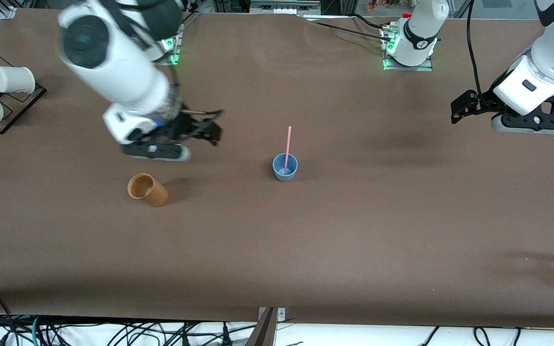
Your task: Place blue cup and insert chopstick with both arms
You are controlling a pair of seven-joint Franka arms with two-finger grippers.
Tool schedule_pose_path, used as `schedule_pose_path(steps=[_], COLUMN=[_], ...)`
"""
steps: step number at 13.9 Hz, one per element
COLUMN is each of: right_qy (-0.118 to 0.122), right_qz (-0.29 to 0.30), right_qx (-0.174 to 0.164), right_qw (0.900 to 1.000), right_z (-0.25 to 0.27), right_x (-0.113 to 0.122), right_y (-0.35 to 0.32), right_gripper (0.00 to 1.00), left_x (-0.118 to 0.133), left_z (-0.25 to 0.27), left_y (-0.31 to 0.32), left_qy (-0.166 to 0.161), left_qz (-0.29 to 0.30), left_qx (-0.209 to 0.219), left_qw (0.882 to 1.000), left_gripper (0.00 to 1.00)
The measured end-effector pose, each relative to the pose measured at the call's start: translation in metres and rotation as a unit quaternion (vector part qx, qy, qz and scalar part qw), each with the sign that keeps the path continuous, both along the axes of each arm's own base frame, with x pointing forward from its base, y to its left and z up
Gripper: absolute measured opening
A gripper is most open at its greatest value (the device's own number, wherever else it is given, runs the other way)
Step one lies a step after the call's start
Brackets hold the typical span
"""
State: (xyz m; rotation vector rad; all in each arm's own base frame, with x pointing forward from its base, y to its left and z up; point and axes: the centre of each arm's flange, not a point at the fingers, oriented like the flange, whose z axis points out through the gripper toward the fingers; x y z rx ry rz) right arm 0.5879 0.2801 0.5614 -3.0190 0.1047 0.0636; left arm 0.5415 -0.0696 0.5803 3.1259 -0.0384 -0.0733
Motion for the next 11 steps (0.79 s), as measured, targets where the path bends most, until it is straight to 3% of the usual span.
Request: schedule_pose_path(steps=[5,11], right_qy=[-0.005,-0.010], right_qz=[0.118,0.139], right_qx=[-0.026,-0.035], right_qw=[0.993,0.990], right_z=[0.035,0.046], right_x=[0.000,-0.020], right_y=[-0.136,-0.145], right_gripper=[1.00,1.00], left_x=[0.000,0.000], left_z=[0.001,0.004], left_y=[-0.001,-0.003], left_qy=[-0.001,-0.004], left_qz=[-0.001,-0.002], left_qx=[0.000,0.000], left_qw=[1.000,1.000], left_gripper=[1.00,1.00])
